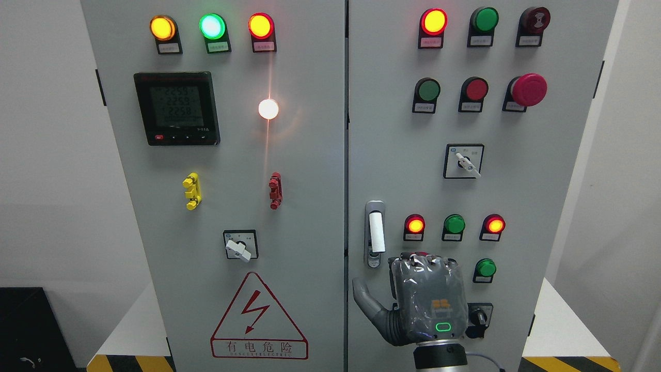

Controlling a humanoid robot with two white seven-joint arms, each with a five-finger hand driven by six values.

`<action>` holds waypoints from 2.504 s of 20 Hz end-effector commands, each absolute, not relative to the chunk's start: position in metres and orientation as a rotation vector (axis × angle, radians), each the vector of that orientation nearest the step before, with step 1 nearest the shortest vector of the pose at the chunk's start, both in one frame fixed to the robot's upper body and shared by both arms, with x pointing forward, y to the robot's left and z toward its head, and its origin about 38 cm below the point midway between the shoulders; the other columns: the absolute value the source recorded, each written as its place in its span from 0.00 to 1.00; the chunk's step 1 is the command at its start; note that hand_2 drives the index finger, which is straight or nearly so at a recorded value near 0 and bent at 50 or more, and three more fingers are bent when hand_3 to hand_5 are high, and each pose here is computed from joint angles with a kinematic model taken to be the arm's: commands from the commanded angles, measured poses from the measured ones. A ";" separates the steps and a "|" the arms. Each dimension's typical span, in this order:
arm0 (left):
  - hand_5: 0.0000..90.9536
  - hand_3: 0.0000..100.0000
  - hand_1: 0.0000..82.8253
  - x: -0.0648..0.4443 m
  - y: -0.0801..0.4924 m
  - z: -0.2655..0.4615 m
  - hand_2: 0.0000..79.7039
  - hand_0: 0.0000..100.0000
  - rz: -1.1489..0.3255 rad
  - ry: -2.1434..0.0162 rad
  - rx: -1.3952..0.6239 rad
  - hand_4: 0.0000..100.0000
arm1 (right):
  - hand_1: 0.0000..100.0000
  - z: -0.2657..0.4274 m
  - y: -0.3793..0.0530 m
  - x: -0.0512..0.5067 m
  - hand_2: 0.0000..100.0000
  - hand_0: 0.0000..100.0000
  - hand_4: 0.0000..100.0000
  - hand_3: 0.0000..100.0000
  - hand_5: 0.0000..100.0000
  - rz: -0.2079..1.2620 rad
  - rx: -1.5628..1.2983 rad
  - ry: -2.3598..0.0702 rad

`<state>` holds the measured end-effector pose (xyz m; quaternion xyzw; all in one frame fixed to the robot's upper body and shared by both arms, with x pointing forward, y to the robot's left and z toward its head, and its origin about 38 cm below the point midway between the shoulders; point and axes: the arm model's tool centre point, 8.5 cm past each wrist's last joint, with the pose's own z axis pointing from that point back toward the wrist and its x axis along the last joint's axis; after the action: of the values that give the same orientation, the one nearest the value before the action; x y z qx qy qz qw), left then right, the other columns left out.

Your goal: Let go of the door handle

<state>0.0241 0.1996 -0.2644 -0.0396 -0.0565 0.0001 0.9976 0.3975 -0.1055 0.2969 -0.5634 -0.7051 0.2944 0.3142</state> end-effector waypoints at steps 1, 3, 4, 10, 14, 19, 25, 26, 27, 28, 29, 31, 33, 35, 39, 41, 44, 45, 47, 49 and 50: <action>0.00 0.00 0.67 0.011 0.200 -0.265 0.00 0.12 0.003 -0.093 -0.079 0.00 | 0.33 0.297 -0.116 0.412 1.00 0.22 0.98 1.00 1.00 0.768 -1.507 -1.817; 0.00 0.00 0.67 0.011 0.200 -0.265 0.00 0.12 0.003 -0.093 -0.079 0.00 | 0.33 0.300 -0.115 0.414 1.00 0.23 0.97 1.00 1.00 0.766 -1.512 -1.822; 0.00 0.00 0.67 0.011 0.200 -0.265 0.00 0.12 0.003 -0.093 -0.079 0.00 | 0.33 0.301 -0.115 0.414 1.00 0.23 0.97 1.00 1.00 0.766 -1.513 -1.821; 0.00 0.00 0.67 0.011 0.200 -0.265 0.00 0.12 0.003 -0.093 -0.079 0.00 | 0.32 0.306 -0.116 0.419 1.00 0.24 0.97 1.00 1.00 0.760 -1.520 -1.822; 0.00 0.00 0.67 0.011 0.200 -0.265 0.00 0.12 0.003 -0.093 -0.079 0.00 | 0.31 0.307 -0.116 0.421 1.00 0.25 0.98 1.00 1.00 0.764 -1.520 -1.819; 0.00 0.00 0.67 0.011 0.200 -0.265 0.00 0.12 0.002 -0.093 -0.079 0.00 | 0.31 0.310 -0.115 0.424 1.00 0.26 0.98 1.00 1.00 0.761 -1.522 -1.825; 0.00 0.00 0.67 0.011 0.200 -0.265 0.00 0.12 0.003 -0.093 -0.079 0.00 | 0.30 0.312 -0.114 0.424 1.00 0.26 0.98 1.00 1.00 0.759 -1.522 -1.828; 0.00 0.00 0.67 0.011 0.200 -0.265 0.00 0.12 0.003 -0.093 -0.079 0.00 | 0.30 0.312 -0.114 0.424 1.00 0.26 0.98 1.00 1.00 0.759 -1.522 -1.828; 0.00 0.00 0.67 0.011 0.200 -0.265 0.00 0.12 0.003 -0.093 -0.079 0.00 | 0.29 0.311 -0.114 0.424 1.00 0.26 0.98 1.00 1.00 0.759 -1.520 -1.829; 0.00 0.00 0.67 0.011 0.200 -0.265 0.00 0.12 0.003 -0.093 -0.079 0.00 | 0.29 0.312 -0.114 0.424 1.00 0.26 0.98 1.00 1.00 0.758 -1.521 -1.830; 0.00 0.00 0.67 0.011 0.200 -0.265 0.00 0.12 0.003 -0.093 -0.079 0.00 | 0.29 0.312 -0.114 0.424 1.00 0.26 0.98 1.00 1.00 0.758 -1.521 -1.830; 0.00 0.00 0.67 0.011 0.200 -0.265 0.00 0.12 0.003 -0.093 -0.079 0.00 | 0.29 0.312 -0.114 0.425 1.00 0.27 0.98 1.00 1.00 0.760 -1.521 -1.829; 0.00 0.00 0.67 0.011 0.200 -0.265 0.00 0.12 0.003 -0.093 -0.079 0.00 | 0.28 0.312 -0.114 0.425 1.00 0.27 0.98 1.00 1.00 0.760 -1.521 -1.829; 0.00 0.00 0.67 0.011 0.200 -0.265 0.00 0.12 0.003 -0.093 -0.079 0.00 | 0.28 0.312 -0.114 0.425 1.00 0.27 0.98 1.00 1.00 0.760 -1.521 -1.829; 0.00 0.00 0.67 0.011 0.200 -0.265 0.00 0.12 0.003 -0.093 -0.079 0.00 | 0.27 0.317 -0.114 0.426 1.00 0.28 0.98 1.00 1.00 0.752 -1.526 -1.839; 0.00 0.00 0.67 0.011 0.200 -0.265 0.00 0.12 0.003 -0.093 -0.079 0.00 | 0.27 0.319 -0.113 0.426 1.00 0.28 0.98 1.00 1.00 0.751 -1.529 -1.842; 0.00 0.00 0.67 0.011 0.200 -0.265 0.00 0.12 0.003 -0.093 -0.079 0.00 | 0.27 0.319 -0.113 0.426 1.00 0.28 0.98 1.00 1.00 0.751 -1.529 -1.842; 0.00 0.00 0.67 0.011 0.200 -0.265 0.00 0.12 0.003 -0.093 -0.079 0.00 | 0.27 0.318 -0.113 0.427 1.00 0.29 0.98 1.00 1.00 0.752 -1.528 -1.841; 0.00 0.00 0.67 0.011 0.200 -0.265 0.00 0.12 0.003 -0.093 -0.079 0.00 | 0.27 0.317 -0.113 0.427 1.00 0.29 0.98 1.00 1.00 0.755 -1.527 -1.838; 0.00 0.00 0.67 0.011 0.200 -0.265 0.00 0.12 0.003 -0.093 -0.079 0.00 | 0.27 0.317 -0.113 0.427 1.00 0.30 0.97 1.00 1.00 0.755 -1.527 -1.838; 0.00 0.00 0.67 0.011 0.200 -0.265 0.00 0.12 0.003 -0.093 -0.079 0.00 | 0.27 0.317 -0.113 0.427 1.00 0.30 0.98 1.00 1.00 0.755 -1.527 -1.838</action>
<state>0.0241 0.1996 -0.2644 -0.0396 -0.0565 0.0002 0.9976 0.4260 -0.1135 0.3181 -0.5788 -0.6974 0.2849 0.3121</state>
